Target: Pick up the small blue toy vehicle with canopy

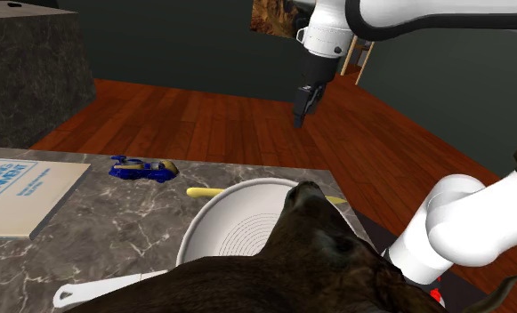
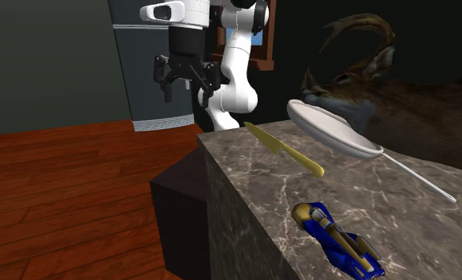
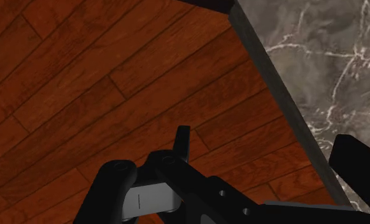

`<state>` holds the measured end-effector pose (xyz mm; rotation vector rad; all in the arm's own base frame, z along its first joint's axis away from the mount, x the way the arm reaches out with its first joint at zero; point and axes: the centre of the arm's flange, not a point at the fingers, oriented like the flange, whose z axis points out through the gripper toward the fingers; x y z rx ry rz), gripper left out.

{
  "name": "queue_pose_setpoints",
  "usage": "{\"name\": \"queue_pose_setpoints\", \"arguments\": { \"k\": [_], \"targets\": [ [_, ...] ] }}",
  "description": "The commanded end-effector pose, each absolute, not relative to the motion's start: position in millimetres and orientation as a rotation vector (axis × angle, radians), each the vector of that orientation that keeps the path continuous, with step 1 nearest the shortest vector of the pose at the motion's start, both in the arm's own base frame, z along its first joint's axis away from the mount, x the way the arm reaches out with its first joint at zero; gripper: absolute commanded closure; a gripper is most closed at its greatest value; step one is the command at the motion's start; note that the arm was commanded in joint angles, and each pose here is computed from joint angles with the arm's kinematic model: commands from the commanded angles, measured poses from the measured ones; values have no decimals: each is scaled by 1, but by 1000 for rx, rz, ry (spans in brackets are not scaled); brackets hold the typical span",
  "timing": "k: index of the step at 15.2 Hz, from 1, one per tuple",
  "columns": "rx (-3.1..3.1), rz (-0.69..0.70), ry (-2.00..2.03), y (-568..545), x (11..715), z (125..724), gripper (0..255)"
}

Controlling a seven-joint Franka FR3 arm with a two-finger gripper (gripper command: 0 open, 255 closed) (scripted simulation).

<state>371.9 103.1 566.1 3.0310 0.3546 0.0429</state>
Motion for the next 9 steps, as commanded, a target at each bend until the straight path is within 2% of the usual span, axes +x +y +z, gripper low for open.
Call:
{"name": "queue_pose_setpoints", "arguments": {
  "k": [1,9],
  "targets": [
    [3041,47,383,126,383,559,0],
    [3075,60,495,209,433,538,0]
  ]
}}
